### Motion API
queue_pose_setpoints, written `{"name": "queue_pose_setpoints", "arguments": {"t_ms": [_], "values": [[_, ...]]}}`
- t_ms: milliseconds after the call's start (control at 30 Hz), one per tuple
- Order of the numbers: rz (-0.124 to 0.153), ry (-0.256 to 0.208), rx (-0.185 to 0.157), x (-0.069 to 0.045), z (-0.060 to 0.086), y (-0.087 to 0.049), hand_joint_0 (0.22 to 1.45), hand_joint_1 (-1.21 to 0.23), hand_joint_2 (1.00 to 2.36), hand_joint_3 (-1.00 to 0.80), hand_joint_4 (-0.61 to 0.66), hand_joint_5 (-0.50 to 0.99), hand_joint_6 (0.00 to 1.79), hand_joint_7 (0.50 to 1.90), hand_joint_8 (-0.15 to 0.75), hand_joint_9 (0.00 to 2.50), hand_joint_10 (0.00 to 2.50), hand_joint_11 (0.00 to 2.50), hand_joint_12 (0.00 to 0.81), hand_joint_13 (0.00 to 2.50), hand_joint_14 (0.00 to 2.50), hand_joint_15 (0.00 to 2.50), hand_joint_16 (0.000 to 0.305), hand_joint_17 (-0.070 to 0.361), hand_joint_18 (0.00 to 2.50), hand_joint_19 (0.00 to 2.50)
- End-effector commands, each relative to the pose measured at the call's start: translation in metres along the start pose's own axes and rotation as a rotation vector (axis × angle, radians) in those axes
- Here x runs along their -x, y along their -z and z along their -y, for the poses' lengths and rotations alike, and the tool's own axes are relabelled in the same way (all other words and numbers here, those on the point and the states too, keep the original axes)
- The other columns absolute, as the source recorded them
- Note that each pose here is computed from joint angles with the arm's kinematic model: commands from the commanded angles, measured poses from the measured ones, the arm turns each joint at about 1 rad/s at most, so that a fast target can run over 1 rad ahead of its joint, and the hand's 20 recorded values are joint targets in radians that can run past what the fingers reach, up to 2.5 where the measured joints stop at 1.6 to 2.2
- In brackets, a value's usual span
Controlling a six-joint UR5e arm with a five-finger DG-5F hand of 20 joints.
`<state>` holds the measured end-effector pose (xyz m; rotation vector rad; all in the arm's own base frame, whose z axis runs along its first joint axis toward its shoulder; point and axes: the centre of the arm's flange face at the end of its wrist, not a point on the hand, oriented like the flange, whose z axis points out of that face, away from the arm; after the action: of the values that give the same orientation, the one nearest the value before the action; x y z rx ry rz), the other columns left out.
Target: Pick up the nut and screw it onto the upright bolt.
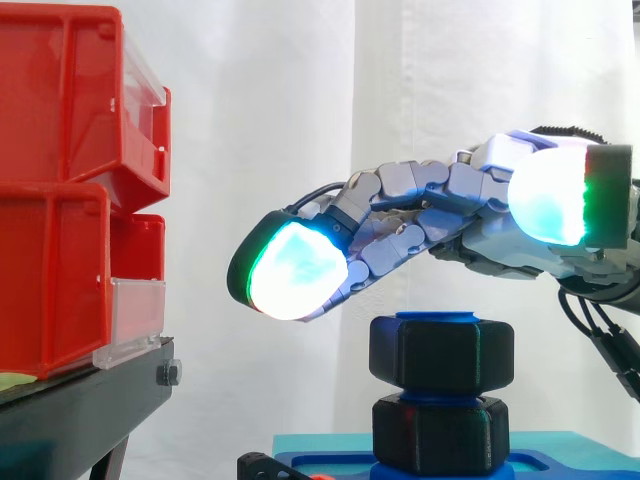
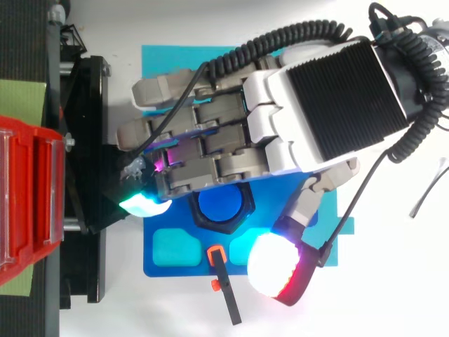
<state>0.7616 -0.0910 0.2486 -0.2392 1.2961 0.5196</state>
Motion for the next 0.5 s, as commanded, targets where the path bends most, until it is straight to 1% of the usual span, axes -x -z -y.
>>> {"name": "queue_pose_setpoints", "arguments": {"t_ms": [0, 33, 133, 167, 300, 467], "values": [[-0.002, -0.002, -0.002, -0.0012, -0.0012, -0.0003, 0.47, -0.03, 1.00, -0.50, 0.19, -0.09, 0.50, 0.79, 0.201, 0.52, 0.00, 0.00, 0.274, 0.36, 0.00, 0.00, 0.032, 0.071, 0.00, 0.00], [0.000, -0.002, 0.000, -0.0009, -0.0021, -0.0015, 0.47, -0.03, 1.00, -0.50, 0.20, -0.08, 0.50, 0.85, 0.209, 0.54, 0.00, 0.00, 0.273, 0.37, 0.00, 0.00, 0.031, 0.070, 0.03, 0.00], [-0.004, -0.004, -0.001, -0.0018, -0.0022, -0.0007, 0.48, -0.04, 1.00, -0.50, 0.23, -0.07, 0.50, 0.94, 0.221, 0.56, 0.00, 0.00, 0.274, 0.39, 0.00, 0.00, 0.030, 0.068, 0.05, 0.00], [-0.008, -0.006, -0.002, -0.0022, -0.0023, -0.0003, 0.48, -0.04, 1.00, -0.50, 0.24, -0.07, 0.50, 0.95, 0.223, 0.56, 0.00, 0.00, 0.273, 0.39, 0.00, 0.00, 0.030, 0.068, 0.05, 0.00], [-0.024, -0.012, -0.006, -0.0040, -0.0027, 0.0014, 0.48, -0.05, 1.00, -0.50, 0.25, -0.06, 0.50, 1.04, 0.228, 0.58, 0.00, 0.00, 0.273, 0.41, 0.00, 0.00, 0.030, 0.067, 0.08, 0.00], [-0.026, -0.013, -0.007, -0.0042, -0.0027, 0.0015, 0.48, -0.06, 1.00, -0.50, 0.25, -0.05, 0.50, 1.10, 0.229, 0.60, 0.00, 0.00, 0.272, 0.44, 0.00, 0.00, 0.029, 0.065, 0.11, 0.00]]}}
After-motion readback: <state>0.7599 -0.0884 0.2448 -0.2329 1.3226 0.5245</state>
